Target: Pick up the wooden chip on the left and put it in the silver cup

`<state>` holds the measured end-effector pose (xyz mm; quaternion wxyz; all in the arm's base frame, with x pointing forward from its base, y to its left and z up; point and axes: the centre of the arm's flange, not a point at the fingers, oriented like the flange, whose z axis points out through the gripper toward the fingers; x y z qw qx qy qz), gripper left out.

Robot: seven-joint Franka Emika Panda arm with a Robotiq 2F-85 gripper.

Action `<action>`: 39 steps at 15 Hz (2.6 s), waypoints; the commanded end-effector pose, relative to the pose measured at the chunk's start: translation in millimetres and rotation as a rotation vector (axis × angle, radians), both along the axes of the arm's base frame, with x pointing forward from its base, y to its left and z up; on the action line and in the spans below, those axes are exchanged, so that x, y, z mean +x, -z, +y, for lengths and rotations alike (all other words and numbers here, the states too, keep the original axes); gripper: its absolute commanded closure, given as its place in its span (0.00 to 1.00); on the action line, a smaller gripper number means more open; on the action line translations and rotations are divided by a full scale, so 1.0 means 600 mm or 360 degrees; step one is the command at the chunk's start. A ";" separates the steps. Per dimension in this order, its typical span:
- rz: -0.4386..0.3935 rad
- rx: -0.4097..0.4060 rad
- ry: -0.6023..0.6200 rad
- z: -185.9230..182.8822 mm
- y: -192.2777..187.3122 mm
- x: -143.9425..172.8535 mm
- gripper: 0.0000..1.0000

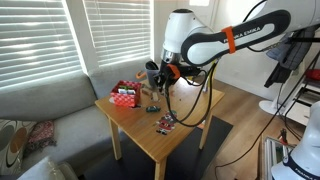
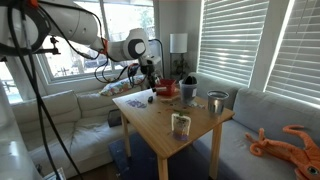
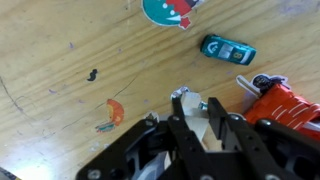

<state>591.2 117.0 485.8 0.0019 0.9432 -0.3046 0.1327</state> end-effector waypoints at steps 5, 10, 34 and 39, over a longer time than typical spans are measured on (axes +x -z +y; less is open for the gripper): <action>-0.0009 -0.0006 -0.0005 -0.006 -0.009 -0.011 0.92; -0.0320 -0.0199 0.0232 -0.041 -0.091 -0.032 0.92; -0.0571 -0.1020 0.0342 -0.318 -0.091 0.075 0.92; -0.0580 -0.0938 0.0365 -0.358 -0.087 0.095 0.92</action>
